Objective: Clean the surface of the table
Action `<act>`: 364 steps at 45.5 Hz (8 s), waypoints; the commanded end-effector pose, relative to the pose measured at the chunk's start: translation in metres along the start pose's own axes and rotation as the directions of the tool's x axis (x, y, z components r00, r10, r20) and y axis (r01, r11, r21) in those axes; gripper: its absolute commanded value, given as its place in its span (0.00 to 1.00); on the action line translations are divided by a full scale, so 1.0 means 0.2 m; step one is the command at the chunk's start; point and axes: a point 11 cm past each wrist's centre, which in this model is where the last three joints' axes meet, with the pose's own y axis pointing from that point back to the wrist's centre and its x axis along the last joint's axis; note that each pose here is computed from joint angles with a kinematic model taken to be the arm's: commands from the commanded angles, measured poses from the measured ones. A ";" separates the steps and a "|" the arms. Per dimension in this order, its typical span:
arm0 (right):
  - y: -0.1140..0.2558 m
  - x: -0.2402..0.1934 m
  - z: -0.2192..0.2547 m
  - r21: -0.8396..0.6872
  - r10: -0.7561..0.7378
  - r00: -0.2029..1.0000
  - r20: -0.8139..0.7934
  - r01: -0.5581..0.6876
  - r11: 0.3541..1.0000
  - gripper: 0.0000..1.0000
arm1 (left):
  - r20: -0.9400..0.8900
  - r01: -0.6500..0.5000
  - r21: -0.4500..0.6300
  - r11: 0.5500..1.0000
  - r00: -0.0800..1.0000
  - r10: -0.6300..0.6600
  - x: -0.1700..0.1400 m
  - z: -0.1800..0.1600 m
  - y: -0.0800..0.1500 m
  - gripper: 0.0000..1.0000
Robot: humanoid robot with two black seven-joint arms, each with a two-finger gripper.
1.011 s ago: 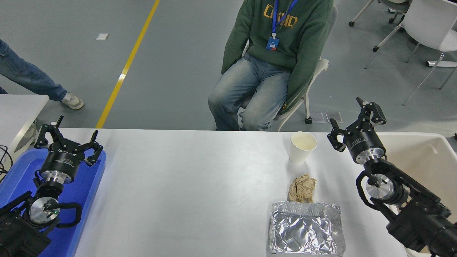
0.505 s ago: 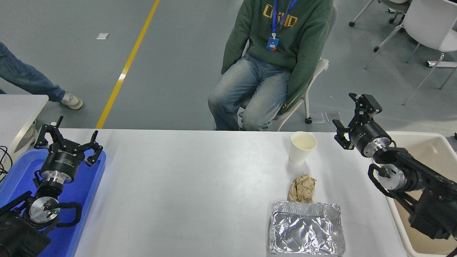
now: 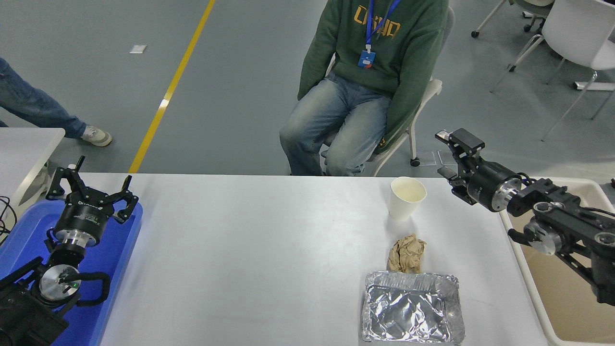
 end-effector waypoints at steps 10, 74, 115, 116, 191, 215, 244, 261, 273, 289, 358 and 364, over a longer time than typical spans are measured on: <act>-0.01 -0.06 -0.11 -0.122 -0.220 0.909 -0.353 0.188 0.974 1.00 | -0.001 0.001 -0.001 1.000 1.000 -0.001 0.00 0.00 0.00 1.00; -0.34 -0.17 -0.24 -0.442 -0.320 0.691 -0.648 0.001 0.897 0.99 | 0.000 0.000 -0.001 1.000 1.000 0.000 0.00 0.00 0.00 1.00; -0.35 -0.19 0.16 -0.543 -0.352 0.680 -0.643 -0.081 0.836 0.92 | 0.000 0.000 0.001 1.000 1.000 0.000 0.00 0.00 0.00 1.00; -0.34 -0.19 0.17 -0.545 -0.353 0.681 -0.642 -0.081 0.834 0.92 | 0.000 0.000 0.001 1.000 1.000 0.000 0.00 0.00 0.00 1.00; -0.34 -0.22 0.20 -0.560 -0.381 0.663 -0.644 -0.070 0.825 0.00 | 0.000 0.000 -0.001 1.000 1.000 0.000 0.00 0.00 0.00 1.00; -0.33 -0.17 0.13 -0.562 -0.405 0.670 -0.622 -0.021 0.827 0.00 | 0.000 0.000 -0.001 1.000 1.000 0.000 0.00 0.00 0.00 1.00; -0.01 0.10 -0.15 -0.490 -0.366 0.721 -0.589 0.041 0.871 0.00 | 0.000 0.000 0.001 1.000 1.000 0.000 0.00 0.00 0.00 1.00; 0.20 0.25 -0.23 -0.455 -0.323 0.733 -0.599 0.021 0.890 0.00 | 0.000 -0.002 0.000 1.000 1.000 0.002 0.00 0.00 0.00 1.00; 0.39 0.39 -0.24 -0.442 -0.281 0.738 -0.614 -0.027 0.896 0.00 | 0.000 -0.002 0.000 1.000 1.000 0.002 0.00 0.00 0.00 1.00; 0.57 0.54 -0.09 -0.493 -0.278 0.714 -0.643 -0.107 0.864 0.00 | 0.000 -0.002 0.002 1.000 1.000 0.002 0.00 0.00 0.00 1.00; 0.86 0.89 0.87 -0.652 -0.191 0.703 -0.685 -0.475 0.592 0.00 | 0.000 -0.002 0.002 1.000 1.000 0.002 0.00 0.00 0.00 1.00; 0.85 0.89 0.92 -0.645 -0.190 0.689 -0.700 -0.496 0.582 0.00 | 0.000 -0.002 0.000 1.000 1.000 0.002 0.00 0.00 0.00 1.00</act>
